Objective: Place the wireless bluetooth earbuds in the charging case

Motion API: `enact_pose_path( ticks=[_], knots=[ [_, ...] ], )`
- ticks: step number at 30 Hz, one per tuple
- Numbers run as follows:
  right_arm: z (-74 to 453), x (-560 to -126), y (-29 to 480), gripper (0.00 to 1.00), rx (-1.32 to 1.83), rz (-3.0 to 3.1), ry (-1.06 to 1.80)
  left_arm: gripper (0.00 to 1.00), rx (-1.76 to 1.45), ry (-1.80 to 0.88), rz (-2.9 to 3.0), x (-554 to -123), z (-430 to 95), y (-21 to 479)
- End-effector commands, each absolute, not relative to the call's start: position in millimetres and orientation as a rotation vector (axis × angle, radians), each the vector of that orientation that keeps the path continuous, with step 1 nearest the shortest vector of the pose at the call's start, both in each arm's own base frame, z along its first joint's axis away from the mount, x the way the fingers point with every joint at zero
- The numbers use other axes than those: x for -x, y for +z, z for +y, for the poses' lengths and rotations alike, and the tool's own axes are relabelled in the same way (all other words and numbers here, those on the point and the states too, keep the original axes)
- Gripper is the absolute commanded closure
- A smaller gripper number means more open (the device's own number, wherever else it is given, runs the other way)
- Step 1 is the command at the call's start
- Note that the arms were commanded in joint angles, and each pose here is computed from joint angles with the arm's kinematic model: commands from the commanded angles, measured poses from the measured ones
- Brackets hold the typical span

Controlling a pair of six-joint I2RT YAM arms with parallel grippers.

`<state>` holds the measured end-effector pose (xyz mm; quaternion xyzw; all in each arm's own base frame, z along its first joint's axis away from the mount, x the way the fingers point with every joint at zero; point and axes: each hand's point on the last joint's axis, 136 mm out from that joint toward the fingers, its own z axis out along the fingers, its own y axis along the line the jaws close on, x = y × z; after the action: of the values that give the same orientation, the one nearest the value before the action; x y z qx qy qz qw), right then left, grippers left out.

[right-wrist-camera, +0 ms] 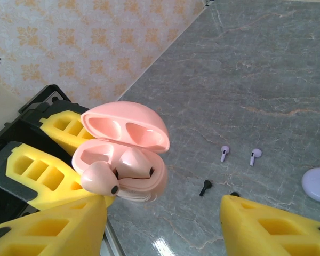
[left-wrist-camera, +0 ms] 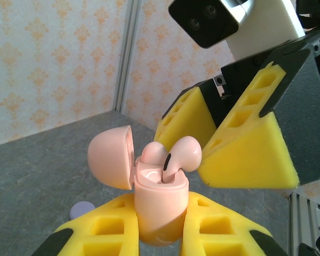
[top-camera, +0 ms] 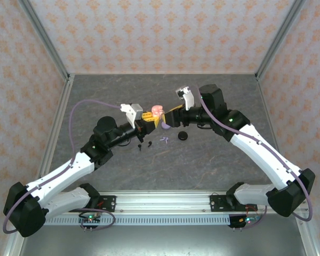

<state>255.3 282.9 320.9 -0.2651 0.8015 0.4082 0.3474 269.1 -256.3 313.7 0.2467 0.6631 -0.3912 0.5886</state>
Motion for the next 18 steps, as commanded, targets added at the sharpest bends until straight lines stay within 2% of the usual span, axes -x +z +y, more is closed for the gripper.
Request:
enact_pose_path(
  ticks=[1, 9, 18],
  knots=[
    [287.8, -257.3, 343.9, 0.42, 0.696, 2.000, 1.097, 1.00, -0.569, -0.910, 1.494, -268.7, -256.6, 329.8],
    [287.8, -252.9, 345.7, 0.42, 0.719, 1.997, 1.106, 1.00, -0.564, -0.910, 1.491, -268.4, -255.8, 330.4],
    [268.6, -253.2, 333.4, 0.39, 0.682, 2.048, 0.975, 1.00, -0.563, -0.908, 1.489, -267.2, -254.6, 330.1]
  ],
)
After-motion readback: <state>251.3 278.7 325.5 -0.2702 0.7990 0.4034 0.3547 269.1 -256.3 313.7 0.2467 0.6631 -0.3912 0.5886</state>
